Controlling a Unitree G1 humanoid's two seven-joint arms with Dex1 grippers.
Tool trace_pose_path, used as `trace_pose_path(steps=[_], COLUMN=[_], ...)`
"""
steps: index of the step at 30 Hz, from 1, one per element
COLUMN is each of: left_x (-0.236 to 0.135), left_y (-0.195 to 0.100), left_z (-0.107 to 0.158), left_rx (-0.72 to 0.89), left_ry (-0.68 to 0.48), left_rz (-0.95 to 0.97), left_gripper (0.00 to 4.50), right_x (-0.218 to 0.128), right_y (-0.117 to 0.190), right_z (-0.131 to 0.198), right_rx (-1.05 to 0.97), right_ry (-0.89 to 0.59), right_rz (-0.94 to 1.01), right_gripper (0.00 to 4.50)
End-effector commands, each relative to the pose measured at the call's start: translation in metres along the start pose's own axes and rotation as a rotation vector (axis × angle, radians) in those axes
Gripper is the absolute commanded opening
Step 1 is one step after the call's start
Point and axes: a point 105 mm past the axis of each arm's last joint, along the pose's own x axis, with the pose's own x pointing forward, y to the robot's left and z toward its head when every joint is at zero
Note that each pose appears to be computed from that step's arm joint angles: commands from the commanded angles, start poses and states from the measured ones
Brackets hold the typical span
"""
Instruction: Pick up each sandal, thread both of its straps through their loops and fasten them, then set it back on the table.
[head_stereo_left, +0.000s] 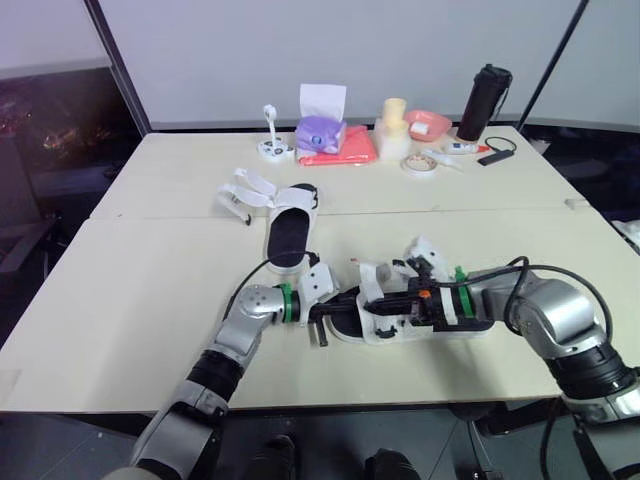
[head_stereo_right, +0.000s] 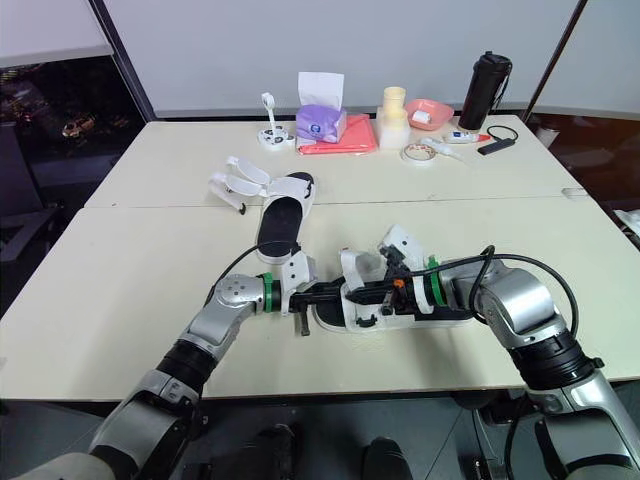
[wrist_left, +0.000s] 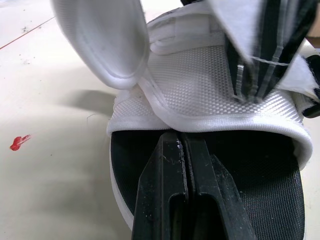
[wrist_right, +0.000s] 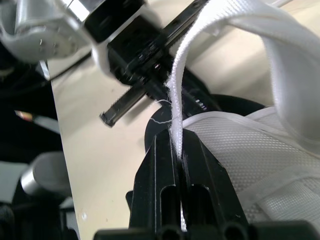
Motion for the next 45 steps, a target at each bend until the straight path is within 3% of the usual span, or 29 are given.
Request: trace_pose_path(steps=[1,18,21,25,28,39,45], left_x=[0.003,0.004,0.005,0.005,0.004,0.005,0.005], left_y=[-0.008,-0.006,-0.006,-0.006,-0.005,-0.005,-0.005], left_z=[-0.014,-0.013,-0.013,-0.013,-0.013,-0.013,-0.014], left_rx=[-0.024,-0.021,-0.019,-0.018,-0.016,-0.014,-0.015], left_ry=[0.049,0.046,0.046,0.046,0.046,0.041,0.041], left_rz=[-0.022,-0.021,-0.023,-0.023,-0.022,-0.018,-0.021], left_gripper=[0.00,0.00,0.00,0.00,0.00,0.00,0.00], right_x=[-0.006,-0.007,-0.009,-0.013,-0.022,-0.072,-0.074], right_y=[0.003,0.017,0.018,0.018,0.020,0.040,0.061], right_z=[-0.014,-0.033,-0.037,-0.032,-0.021,0.019,-0.011], right_rx=[-0.024,-0.143,-0.173,-0.222,-0.274,-0.314,-0.126], right_ry=[0.082,0.175,0.206,0.212,0.207,0.128,0.113], right_rz=[0.001,0.002,-0.004,-0.022,-0.041,-0.159,-0.143], right_gripper=[0.01,0.01,0.98,3.13,4.47,4.47,4.47])
